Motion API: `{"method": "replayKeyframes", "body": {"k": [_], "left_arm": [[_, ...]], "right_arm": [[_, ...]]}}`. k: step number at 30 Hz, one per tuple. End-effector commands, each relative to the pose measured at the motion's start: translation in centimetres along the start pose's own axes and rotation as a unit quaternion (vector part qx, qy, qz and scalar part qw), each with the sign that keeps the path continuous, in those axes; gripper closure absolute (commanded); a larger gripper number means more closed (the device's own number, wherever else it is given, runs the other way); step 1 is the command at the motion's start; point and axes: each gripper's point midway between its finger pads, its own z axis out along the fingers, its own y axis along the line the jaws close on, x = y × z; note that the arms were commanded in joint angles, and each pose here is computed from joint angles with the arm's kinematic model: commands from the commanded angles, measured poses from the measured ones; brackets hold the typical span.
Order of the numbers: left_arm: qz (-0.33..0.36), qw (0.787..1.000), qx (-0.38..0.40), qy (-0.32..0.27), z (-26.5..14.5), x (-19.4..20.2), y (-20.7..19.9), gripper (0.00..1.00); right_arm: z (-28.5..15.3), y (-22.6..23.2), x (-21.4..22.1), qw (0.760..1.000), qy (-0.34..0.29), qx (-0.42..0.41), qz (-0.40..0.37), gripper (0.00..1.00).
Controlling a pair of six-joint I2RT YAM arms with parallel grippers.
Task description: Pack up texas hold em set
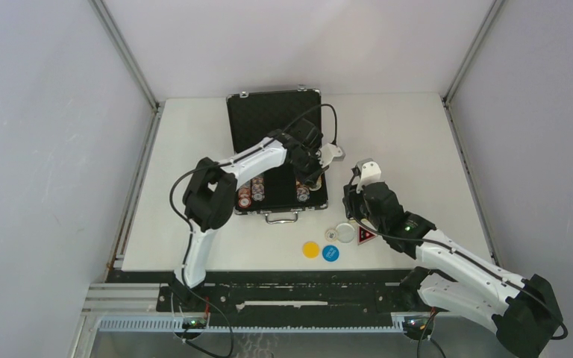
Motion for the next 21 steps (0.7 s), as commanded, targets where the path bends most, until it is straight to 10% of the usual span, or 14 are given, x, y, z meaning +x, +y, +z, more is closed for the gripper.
{"method": "replayKeyframes", "body": {"k": [1, 21], "left_arm": [[0.011, 1.000, -0.014, 0.002, 0.4, -0.3, 1.0, 1.00], [0.017, 0.998, -0.059, 0.022, 0.8, -0.6, 4.8, 1.00]], "right_arm": [[0.2, 0.1, -1.1, 1.000, -0.022, -0.001, 0.016, 0.43], [0.4, -0.2, -0.6, 1.000, -0.014, 0.003, 0.016, 0.44]]}}
